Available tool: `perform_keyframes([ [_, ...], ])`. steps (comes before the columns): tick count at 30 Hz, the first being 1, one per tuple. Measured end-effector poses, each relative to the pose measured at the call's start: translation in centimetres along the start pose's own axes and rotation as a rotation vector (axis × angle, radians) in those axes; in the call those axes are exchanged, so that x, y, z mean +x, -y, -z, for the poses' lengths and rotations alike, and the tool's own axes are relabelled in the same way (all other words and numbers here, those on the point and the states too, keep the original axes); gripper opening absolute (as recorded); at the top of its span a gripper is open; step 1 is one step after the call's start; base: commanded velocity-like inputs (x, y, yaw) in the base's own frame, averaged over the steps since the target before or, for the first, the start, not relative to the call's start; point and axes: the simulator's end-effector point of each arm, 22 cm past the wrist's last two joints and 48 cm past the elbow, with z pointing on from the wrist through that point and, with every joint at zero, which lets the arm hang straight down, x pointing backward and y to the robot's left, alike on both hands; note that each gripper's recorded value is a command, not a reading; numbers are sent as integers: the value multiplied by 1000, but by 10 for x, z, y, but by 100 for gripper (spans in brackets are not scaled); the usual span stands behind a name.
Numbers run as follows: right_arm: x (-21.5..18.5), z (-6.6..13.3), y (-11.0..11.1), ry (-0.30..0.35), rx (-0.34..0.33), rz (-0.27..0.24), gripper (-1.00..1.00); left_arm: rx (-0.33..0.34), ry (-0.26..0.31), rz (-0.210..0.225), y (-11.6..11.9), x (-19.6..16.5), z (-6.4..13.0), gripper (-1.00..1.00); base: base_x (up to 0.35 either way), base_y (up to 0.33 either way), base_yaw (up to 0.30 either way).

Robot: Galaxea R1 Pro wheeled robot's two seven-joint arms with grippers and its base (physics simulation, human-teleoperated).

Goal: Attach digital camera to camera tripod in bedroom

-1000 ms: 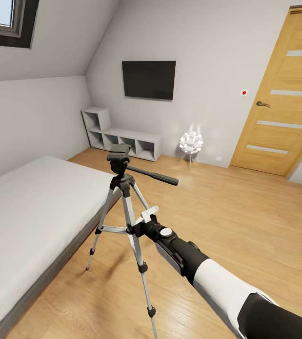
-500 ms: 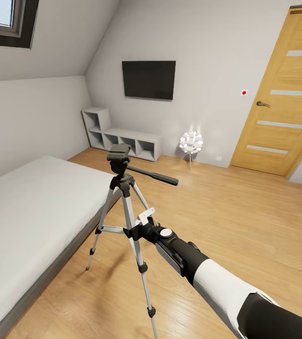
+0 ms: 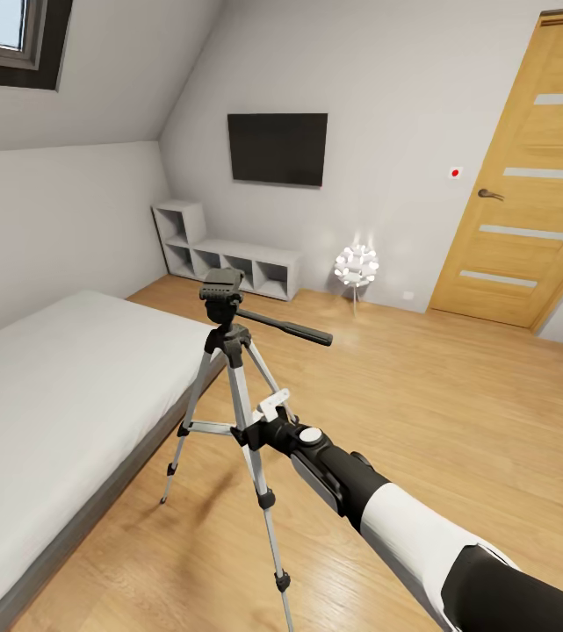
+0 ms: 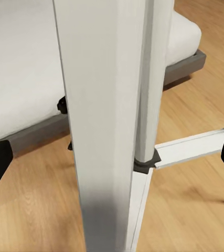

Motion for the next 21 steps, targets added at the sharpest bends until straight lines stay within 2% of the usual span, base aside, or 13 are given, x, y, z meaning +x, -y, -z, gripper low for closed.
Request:
perform_keyframes([
  [6, 0, 0, 0, 0, 0, -1, 100, 0, 0, 0, 0, 0, 0, -100, 0, 0, 0],
  [7, 1, 0, 0, -2, 0, -1, -100, 0, 0, 0, 0, 0, 0, -100, 0, 0, 0],
  [21, 3, 0, -2, -5, -4, 12, -100, 0, 0, 1, 0, 0, 0, -100, 0, 0, 0],
])
